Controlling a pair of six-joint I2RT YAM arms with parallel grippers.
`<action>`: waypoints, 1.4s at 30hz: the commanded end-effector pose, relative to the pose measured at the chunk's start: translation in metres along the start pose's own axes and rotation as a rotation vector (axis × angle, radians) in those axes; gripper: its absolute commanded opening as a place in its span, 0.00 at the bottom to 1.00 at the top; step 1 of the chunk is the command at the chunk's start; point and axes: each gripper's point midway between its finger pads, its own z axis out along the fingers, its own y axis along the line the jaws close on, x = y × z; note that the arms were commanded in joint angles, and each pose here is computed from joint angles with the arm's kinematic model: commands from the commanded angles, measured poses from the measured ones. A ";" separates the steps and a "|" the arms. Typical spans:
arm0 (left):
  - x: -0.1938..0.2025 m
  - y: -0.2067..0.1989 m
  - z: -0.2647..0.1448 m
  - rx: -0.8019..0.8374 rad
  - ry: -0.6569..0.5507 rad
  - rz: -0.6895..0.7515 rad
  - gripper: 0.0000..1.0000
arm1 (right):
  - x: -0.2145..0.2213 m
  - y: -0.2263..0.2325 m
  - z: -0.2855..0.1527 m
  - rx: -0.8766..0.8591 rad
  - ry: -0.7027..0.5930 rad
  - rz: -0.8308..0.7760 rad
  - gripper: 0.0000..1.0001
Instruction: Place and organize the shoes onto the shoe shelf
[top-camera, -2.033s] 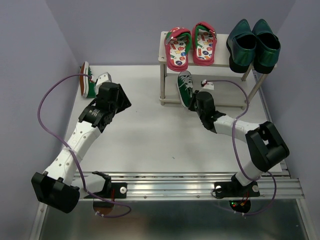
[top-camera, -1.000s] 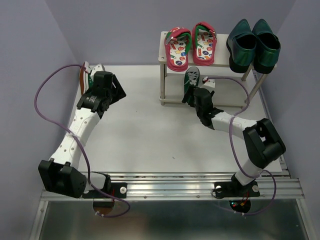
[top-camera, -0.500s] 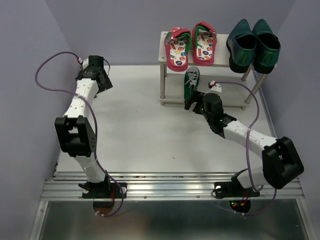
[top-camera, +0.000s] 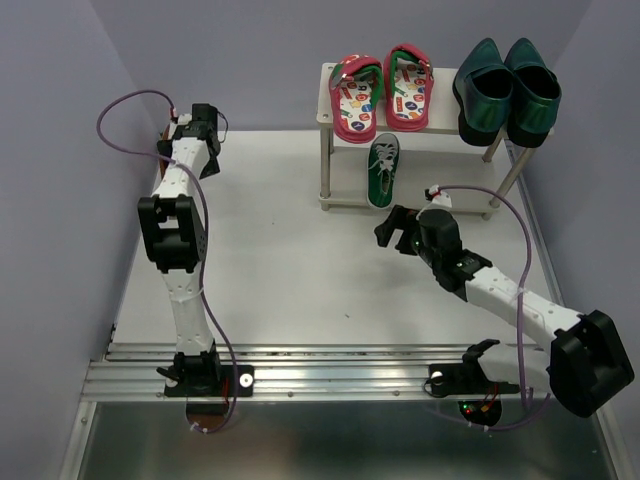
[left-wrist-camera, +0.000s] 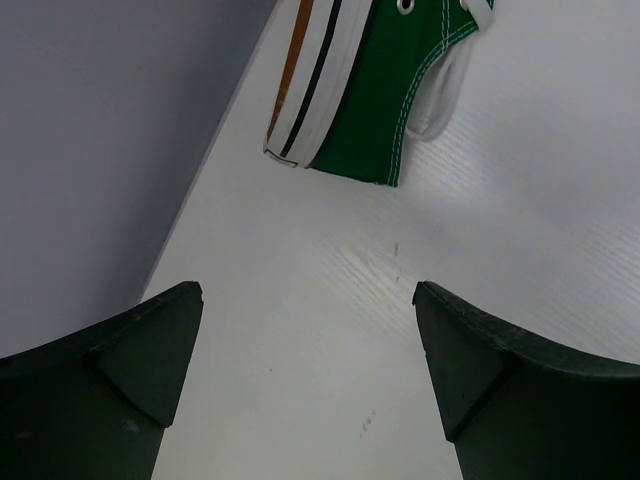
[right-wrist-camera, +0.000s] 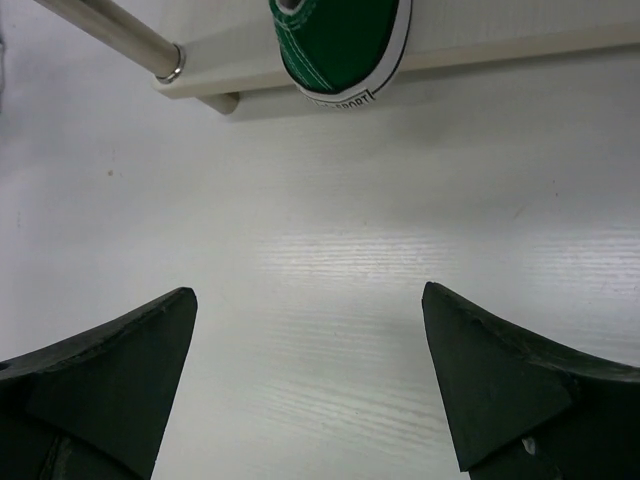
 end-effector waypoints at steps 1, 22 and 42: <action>-0.052 0.021 -0.007 -0.001 -0.129 -0.077 0.99 | 0.017 -0.009 -0.005 0.017 0.042 -0.006 1.00; -0.043 -0.013 0.096 0.192 -0.063 -0.089 0.86 | 0.033 -0.014 0.010 0.054 0.129 -0.054 1.00; -0.059 -0.023 -0.049 0.621 -0.113 -0.270 0.00 | 0.018 -0.012 -0.009 0.070 0.110 -0.022 1.00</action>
